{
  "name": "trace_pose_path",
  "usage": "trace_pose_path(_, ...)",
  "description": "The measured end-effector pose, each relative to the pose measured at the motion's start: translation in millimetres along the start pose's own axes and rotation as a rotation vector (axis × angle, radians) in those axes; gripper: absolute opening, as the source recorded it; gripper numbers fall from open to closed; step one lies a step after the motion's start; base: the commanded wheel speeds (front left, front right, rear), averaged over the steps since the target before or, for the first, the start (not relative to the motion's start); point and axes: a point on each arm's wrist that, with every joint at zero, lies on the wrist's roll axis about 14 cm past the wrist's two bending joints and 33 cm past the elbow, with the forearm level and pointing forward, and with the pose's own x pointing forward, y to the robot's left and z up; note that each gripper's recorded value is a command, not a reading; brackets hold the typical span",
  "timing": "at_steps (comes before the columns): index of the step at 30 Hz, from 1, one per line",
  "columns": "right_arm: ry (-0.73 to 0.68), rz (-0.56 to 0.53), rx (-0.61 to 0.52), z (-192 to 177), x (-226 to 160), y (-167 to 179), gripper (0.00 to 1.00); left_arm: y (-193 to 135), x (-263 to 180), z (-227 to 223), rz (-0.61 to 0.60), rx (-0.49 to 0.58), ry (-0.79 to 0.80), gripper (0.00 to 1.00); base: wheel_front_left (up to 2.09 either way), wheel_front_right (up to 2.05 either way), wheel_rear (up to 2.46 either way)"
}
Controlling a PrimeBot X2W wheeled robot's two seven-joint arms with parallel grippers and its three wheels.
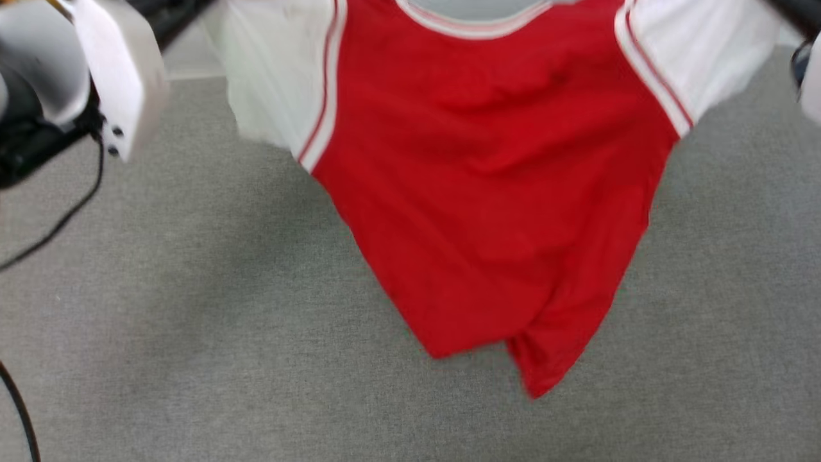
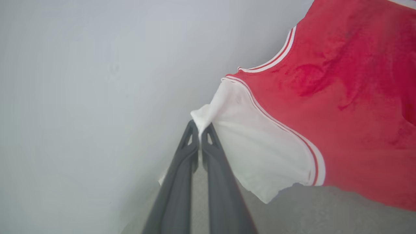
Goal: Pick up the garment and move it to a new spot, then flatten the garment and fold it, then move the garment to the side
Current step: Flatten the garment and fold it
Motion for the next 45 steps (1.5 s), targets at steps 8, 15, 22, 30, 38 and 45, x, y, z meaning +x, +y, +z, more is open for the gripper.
trace_pose_path(8,-0.192,-0.130,-0.096,74,43,-43,0.00,60,39,48,0.182,0.074,-0.165,0.00,0.00,0.00,0.00)
trace_pose_path(15,-0.283,-0.183,-0.121,108,82,-59,0.00,102,66,68,0.276,0.102,-0.250,0.00,0.00,0.00,0.00)
trace_pose_path(22,-0.373,-0.241,-0.144,143,100,-75,0.00,132,80,95,0.347,0.139,-0.331,0.00,0.00,0.00,0.00)
trace_pose_path(30,-0.441,-0.270,-0.174,177,104,-77,0.00,153,73,127,0.408,0.161,-0.417,0.00,0.00,0.00,0.00)
trace_pose_path(38,-0.390,-0.244,-0.171,148,130,-66,0.00,157,83,110,0.406,0.133,-0.419,0.00,0.00,0.00,0.00)
trace_pose_path(45,-0.263,-0.160,-0.147,74,147,-34,0.00,128,101,51,0.327,0.012,-0.368,0.00,0.00,0.00,0.00)
